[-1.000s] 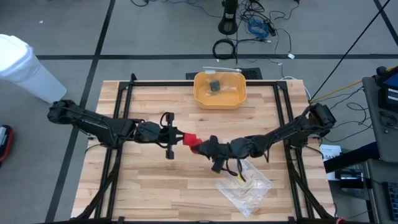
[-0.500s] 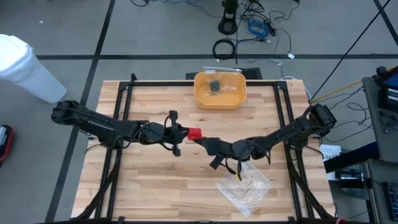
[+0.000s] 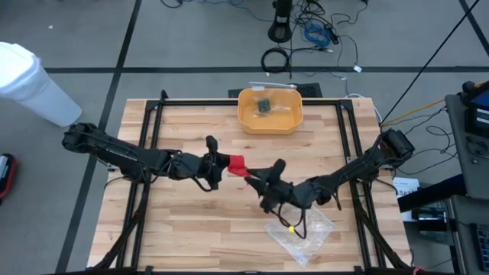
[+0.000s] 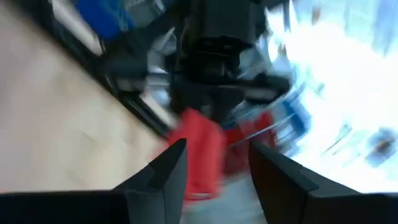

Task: Roll bandage
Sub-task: Roll the red bandage

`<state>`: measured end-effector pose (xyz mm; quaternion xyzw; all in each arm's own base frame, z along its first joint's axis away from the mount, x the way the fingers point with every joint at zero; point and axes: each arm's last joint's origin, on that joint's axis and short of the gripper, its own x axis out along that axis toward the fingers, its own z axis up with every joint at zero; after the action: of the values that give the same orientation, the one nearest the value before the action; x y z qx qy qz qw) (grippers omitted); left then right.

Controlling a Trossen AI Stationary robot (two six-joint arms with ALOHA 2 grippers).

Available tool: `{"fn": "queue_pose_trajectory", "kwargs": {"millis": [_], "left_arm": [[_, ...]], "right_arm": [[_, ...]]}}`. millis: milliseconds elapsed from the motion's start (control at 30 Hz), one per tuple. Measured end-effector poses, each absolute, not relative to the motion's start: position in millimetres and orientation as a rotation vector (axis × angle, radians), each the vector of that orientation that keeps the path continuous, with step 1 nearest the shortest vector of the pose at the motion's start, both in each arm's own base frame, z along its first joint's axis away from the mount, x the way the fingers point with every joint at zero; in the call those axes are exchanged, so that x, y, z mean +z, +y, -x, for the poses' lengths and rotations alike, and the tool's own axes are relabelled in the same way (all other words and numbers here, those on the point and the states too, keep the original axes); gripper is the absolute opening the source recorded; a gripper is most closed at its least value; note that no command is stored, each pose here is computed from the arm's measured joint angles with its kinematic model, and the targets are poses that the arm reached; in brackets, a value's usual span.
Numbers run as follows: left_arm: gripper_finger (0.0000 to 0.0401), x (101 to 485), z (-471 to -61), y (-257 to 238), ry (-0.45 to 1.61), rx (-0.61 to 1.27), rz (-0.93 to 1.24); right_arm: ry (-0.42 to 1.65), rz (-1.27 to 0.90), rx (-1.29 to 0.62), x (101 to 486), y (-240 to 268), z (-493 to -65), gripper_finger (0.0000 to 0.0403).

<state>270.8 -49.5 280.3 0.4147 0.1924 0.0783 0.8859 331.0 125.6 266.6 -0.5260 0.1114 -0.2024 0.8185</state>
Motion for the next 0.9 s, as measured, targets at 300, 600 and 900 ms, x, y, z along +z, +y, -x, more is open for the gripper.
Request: {"fn": "queue_pose_trajectory", "kwargs": {"millis": [300, 600, 900], "left_arm": [[0.0011, 281, -271, -51, 0.408, 0.136, -0.977], [0.0011, 280, -269, -63, 0.375, 0.051, -1.038], [0.0011, 280, -268, -62, 0.38, 0.066, -0.982]], "right_arm": [[0.219, 0.332, -0.331, 262, 126, -316, 0.0151], [0.265, 0.023, -0.191, 251, 118, -308, 0.0151], [0.162, -0.094, -0.153, 232, 102, -305, 0.0151]]}}
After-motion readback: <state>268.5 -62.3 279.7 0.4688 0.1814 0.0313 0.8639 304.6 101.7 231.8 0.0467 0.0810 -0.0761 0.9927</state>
